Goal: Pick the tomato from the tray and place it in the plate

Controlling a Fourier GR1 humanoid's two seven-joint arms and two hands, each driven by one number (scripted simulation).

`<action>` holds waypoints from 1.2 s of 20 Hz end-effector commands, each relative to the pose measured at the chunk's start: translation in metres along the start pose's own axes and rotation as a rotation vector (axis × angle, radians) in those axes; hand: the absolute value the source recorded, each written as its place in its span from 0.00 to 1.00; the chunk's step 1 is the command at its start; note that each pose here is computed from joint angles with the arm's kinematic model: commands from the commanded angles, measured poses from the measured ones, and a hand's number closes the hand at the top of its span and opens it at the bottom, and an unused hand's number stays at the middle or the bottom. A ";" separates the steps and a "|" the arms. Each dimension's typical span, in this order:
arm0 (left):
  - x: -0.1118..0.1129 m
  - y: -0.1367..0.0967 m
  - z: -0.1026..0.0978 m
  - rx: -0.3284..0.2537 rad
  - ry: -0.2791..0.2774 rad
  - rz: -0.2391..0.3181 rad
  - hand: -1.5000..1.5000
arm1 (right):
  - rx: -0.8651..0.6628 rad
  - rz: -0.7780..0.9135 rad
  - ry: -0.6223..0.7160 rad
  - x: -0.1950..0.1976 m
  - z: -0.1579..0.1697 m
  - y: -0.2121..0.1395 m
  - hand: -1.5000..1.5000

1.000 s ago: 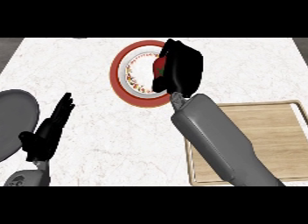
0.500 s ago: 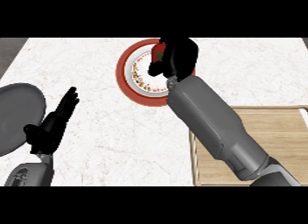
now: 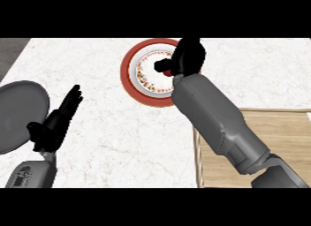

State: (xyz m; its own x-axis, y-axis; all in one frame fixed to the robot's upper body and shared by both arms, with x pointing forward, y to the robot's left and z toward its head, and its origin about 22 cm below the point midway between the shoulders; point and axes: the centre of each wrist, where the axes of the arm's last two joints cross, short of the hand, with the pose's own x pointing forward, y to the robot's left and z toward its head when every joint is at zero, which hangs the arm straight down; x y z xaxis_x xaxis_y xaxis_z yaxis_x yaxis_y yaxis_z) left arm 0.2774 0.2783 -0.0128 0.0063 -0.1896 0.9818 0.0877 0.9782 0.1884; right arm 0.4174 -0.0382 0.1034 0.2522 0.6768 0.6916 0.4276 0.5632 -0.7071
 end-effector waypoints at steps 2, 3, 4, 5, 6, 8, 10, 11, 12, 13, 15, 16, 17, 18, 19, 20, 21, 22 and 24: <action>0.004 0.013 0.002 0.018 0.001 -0.021 0.50 | -0.146 -0.233 0.041 -0.001 -0.002 -0.002 0.00; 0.000 0.007 0.000 0.031 0.000 0.000 0.50 | -0.171 -0.274 0.026 -0.006 -0.002 -0.002 0.00; -0.004 0.011 0.009 0.046 0.008 -0.004 0.50 | -0.201 -0.319 0.044 -0.011 -0.004 -0.003 0.00; -0.007 0.019 0.011 0.025 0.024 0.004 0.50 | -0.195 -0.363 0.050 0.002 -0.005 -0.009 0.00; -0.015 0.005 0.015 0.049 0.019 0.002 0.50 | -0.192 -0.405 0.076 -0.011 0.001 -0.007 0.00; -0.015 0.017 0.021 0.032 0.012 -0.012 0.50 | -0.212 -0.488 0.093 -0.021 0.004 -0.011 0.00; -0.010 0.013 0.013 0.054 0.019 0.013 0.50 | -0.206 -0.540 0.078 -0.037 0.015 -0.012 0.00; -0.007 0.017 0.007 0.087 0.031 0.007 0.50 | -0.188 -0.537 0.059 -0.044 0.009 -0.017 0.00; -0.004 0.025 0.017 0.074 0.034 0.023 0.50 | -0.180 -0.547 0.057 -0.062 0.019 -0.019 0.00; -0.019 0.027 0.024 0.082 0.040 0.000 0.50 | -0.209 -0.564 0.043 -0.076 0.028 -0.016 0.00; -0.003 0.022 0.015 0.071 0.041 0.006 0.50 | -0.166 -0.576 0.006 -0.095 0.020 -0.038 0.00; -0.018 0.013 0.030 0.089 0.037 0.017 0.50 | -0.134 -0.564 -0.002 -0.108 0.030 -0.038 0.00; -0.017 0.016 0.033 0.083 0.049 0.003 0.50 | -0.128 -0.575 -0.013 -0.122 0.038 -0.039 0.00; -0.015 0.018 0.029 0.089 0.029 0.009 0.50 | -0.111 -0.578 -0.030 -0.131 0.033 -0.047 0.00; -0.006 0.013 0.034 0.113 0.033 -0.002 0.50 | -0.107 -0.555 -0.041 -0.149 0.049 -0.042 0.00; -0.021 0.008 0.029 0.089 0.045 0.000 0.50 | -0.087 -0.563 -0.056 -0.150 0.047 -0.044 0.00; -0.006 0.007 0.014 0.099 0.042 -0.015 0.50 | -0.081 -0.562 -0.059 -0.156 0.043 -0.057 0.00; -0.024 0.016 0.029 0.119 0.046 -0.003 0.50 | -0.050 -0.571 -0.066 -0.173 0.055 -0.057 0.00; -0.003 0.012 0.021 0.104 0.042 0.017 0.50 | -0.041 -0.562 -0.077 -0.185 0.048 -0.063 0.00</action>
State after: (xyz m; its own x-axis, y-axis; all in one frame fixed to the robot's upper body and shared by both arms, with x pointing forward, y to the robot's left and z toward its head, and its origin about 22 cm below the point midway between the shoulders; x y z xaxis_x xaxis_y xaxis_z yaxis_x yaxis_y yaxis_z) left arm 0.2572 0.2957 -0.0204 0.0462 -0.1883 0.9810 -0.0102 0.9819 0.1889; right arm 0.3212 -0.1500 0.0245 -0.0655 0.3083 0.9490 0.5542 0.8022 -0.2223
